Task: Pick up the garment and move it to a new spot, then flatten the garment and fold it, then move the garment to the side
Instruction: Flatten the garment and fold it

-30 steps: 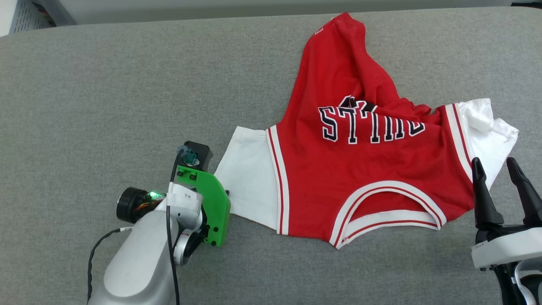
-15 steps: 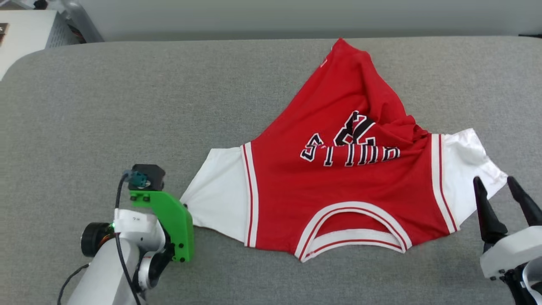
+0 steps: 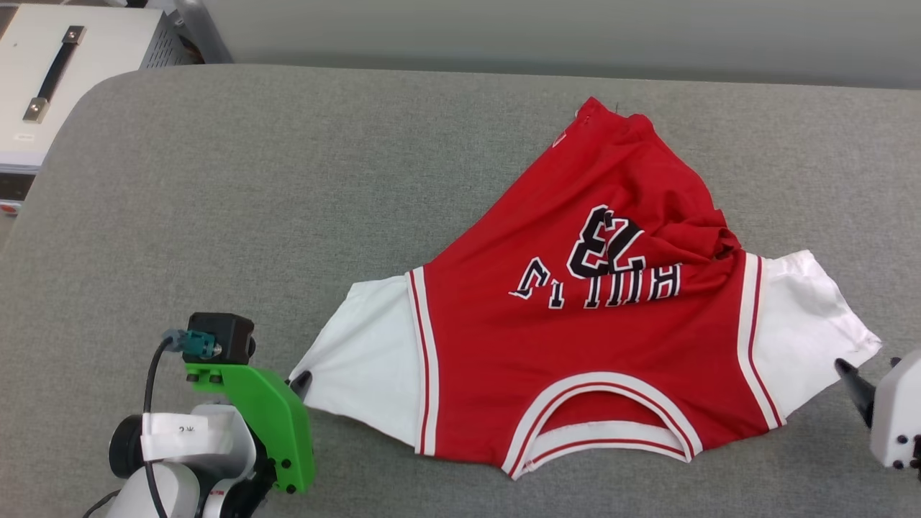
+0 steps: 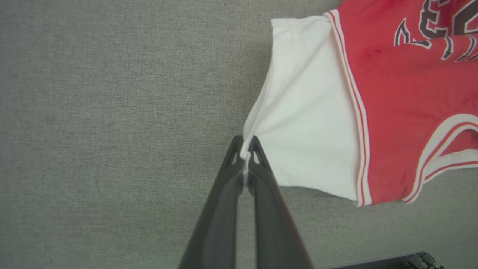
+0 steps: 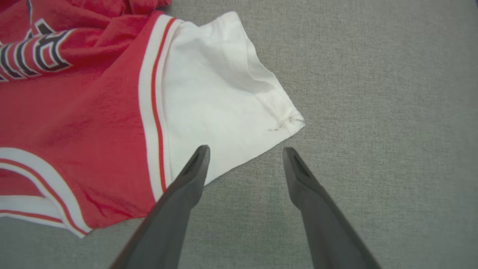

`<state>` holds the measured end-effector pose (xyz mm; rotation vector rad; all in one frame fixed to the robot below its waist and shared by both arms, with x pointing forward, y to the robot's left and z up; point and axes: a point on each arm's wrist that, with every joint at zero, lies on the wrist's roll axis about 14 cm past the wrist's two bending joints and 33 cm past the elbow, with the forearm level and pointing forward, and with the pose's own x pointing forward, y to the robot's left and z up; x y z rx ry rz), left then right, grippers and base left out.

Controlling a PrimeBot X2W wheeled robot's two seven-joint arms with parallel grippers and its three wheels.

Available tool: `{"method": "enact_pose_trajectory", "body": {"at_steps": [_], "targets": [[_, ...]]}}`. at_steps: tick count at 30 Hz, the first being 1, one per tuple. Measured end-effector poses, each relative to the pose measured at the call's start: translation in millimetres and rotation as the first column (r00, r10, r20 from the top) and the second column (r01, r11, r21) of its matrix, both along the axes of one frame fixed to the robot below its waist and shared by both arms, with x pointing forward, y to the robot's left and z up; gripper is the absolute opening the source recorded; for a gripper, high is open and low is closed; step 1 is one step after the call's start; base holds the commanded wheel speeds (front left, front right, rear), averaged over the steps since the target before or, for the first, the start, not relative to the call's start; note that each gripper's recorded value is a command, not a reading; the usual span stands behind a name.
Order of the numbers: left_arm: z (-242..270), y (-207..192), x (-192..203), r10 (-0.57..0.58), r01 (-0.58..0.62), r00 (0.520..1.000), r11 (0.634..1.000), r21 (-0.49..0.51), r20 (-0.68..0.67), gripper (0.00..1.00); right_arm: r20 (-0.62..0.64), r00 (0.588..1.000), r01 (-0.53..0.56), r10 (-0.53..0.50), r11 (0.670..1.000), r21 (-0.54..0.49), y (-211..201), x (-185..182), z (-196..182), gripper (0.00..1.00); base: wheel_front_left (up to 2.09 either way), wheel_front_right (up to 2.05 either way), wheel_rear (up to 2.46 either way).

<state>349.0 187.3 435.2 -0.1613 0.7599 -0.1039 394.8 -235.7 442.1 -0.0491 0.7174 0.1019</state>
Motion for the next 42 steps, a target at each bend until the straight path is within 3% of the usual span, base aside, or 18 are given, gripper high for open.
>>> {"method": "enact_pose_trajectory", "body": {"at_steps": [8,16,25,26,28,34,42], "targets": [[-2.7,-4.0,0.0,-0.005,0.005,1.0,1.0,-0.013,-0.012,0.0,-0.217,0.976,0.011,-0.028,0.997,-0.079,-19.3,23.1,-17.5,1.0,0.0,0.0,0.0],[-14.7,-5.0,0.6,-0.003,0.002,0.999,1.0,-0.022,-0.046,0.0,-0.317,0.947,-0.005,-0.045,0.988,-0.155,-30.2,40.3,-46.9,1.0,0.0,0.0,0.0],[-22.8,-1.0,2.7,0.01,-0.011,0.998,1.0,-0.017,-0.066,0.0,-0.423,0.906,-0.06,-0.003,0.989,-0.137,-18.4,34.9,-77.5,1.0,0.0,0.0,0.0],[-23.2,-0.9,2.7,0.01,-0.011,0.998,1.0,-0.016,-0.067,0.0,-0.433,0.901,-0.063,0.001,0.99,-0.128,-16.7,33.2,-79.2,0.34,0.0,0.0,0.0],[-23.2,-0.6,2.7,0.011,-0.012,0.998,1.0,-0.016,-0.067,0.0,-0.441,0.897,-0.071,0.013,0.991,-0.115,-13.3,31.2,-80.1,0.0,0.0,0.0,0.0],[-21.7,1.7,1.7,0.021,-0.022,0.998,1.0,-0.019,-0.058,0.0,-0.397,0.917,-0.07,0.036,0.995,-0.073,-5.4,31.7,-72.7,0.0,0.0,0.0,0.0],[1.6,3.0,5.5,0.029,-0.028,0.999,0.999,-0.019,0.036,0.0,-0.231,0.972,-0.043,0.04,0.999,-0.01,-4.6,34.6,-37.4,0.0,0.0,0.0,0.0]]}}
